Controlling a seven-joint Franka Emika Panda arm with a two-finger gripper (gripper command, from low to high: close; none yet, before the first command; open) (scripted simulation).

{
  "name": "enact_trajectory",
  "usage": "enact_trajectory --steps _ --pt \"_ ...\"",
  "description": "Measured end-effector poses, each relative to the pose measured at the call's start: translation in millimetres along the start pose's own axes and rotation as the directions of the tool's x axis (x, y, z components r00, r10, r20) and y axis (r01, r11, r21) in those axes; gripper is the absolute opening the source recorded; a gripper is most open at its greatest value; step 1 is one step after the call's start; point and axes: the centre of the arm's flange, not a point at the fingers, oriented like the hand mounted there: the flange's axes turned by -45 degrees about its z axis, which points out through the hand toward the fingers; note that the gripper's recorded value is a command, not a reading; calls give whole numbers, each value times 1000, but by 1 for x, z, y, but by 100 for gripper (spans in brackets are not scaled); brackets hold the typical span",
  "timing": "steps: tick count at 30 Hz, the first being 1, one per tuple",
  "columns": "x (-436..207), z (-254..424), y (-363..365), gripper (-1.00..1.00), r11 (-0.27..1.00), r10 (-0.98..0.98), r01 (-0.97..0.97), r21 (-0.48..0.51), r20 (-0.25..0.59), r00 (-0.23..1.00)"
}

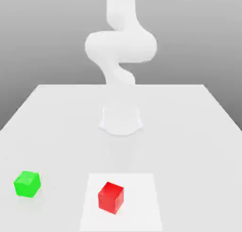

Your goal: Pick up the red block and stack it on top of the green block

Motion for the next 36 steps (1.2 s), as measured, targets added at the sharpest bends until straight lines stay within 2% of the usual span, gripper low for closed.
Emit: enact_trajectory --steps 8,18,22,27,28,36 --pt "-55 174 11 0 988 147 -132 -74 254 956" --pt "-198 331 31 0 941 336 -258 -220 514 789" --pt "-262 370 35 0 917 397 -286 -278 584 708" --pt "-304 412 37 0 914 404 -288 -285 593 697" --pt "-309 416 37 -100 914 404 -288 -286 593 697" --pt "-303 411 37 -100 914 405 -288 -286 592 697"
